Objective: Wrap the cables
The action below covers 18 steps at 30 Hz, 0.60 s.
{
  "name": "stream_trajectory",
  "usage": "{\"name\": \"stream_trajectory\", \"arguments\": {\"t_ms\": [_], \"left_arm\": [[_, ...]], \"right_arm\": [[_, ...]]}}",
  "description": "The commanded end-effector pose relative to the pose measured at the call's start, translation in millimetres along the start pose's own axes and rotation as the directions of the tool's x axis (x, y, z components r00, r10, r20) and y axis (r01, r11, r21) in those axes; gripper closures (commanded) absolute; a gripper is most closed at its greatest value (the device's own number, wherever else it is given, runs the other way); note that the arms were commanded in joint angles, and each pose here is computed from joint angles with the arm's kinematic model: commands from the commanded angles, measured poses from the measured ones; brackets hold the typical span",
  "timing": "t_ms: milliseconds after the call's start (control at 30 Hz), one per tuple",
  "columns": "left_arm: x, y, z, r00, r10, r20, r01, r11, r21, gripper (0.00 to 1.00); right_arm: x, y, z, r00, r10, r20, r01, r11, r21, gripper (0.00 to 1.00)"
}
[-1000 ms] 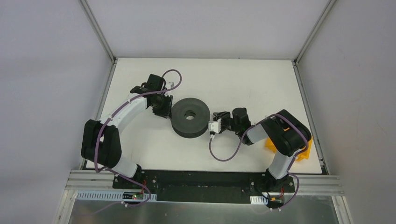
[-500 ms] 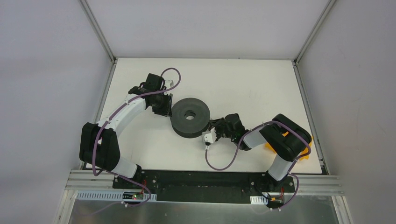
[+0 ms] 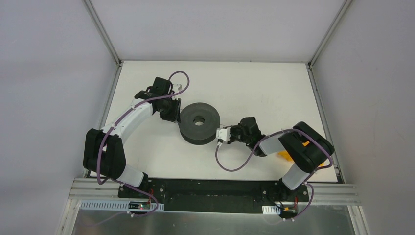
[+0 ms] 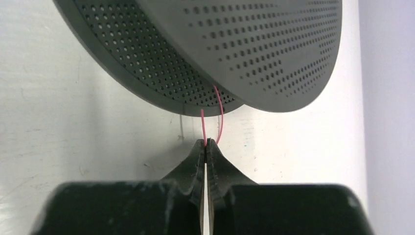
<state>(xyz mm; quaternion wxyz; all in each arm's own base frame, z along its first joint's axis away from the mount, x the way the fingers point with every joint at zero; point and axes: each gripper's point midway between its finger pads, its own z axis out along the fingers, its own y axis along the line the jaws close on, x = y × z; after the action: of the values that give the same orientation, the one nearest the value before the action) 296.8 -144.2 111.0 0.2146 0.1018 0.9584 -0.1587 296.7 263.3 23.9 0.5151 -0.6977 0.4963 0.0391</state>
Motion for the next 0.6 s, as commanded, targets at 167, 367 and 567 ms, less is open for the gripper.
{"name": "stream_trajectory", "arguments": {"t_ms": [167,367,567], "left_arm": [[0,0,7,1.000,-0.014,-0.016,0.014,1.000,0.005,0.74],[3,2,10,0.999,-0.017,-0.031,0.017,1.000,-0.002,0.74],[5,5,14,0.999,-0.018,-0.043,0.017,1.000,-0.016,0.74]], "right_arm": [[-41,-10,-18,0.896,0.409,0.174,-0.399,0.913,-0.090,1.00],[-41,-37,-15,0.688,0.709,0.153,-0.708,0.703,-0.070,1.00],[-40,-45,-10,0.469,0.869,0.154,-0.871,0.484,-0.078,1.00]]}}
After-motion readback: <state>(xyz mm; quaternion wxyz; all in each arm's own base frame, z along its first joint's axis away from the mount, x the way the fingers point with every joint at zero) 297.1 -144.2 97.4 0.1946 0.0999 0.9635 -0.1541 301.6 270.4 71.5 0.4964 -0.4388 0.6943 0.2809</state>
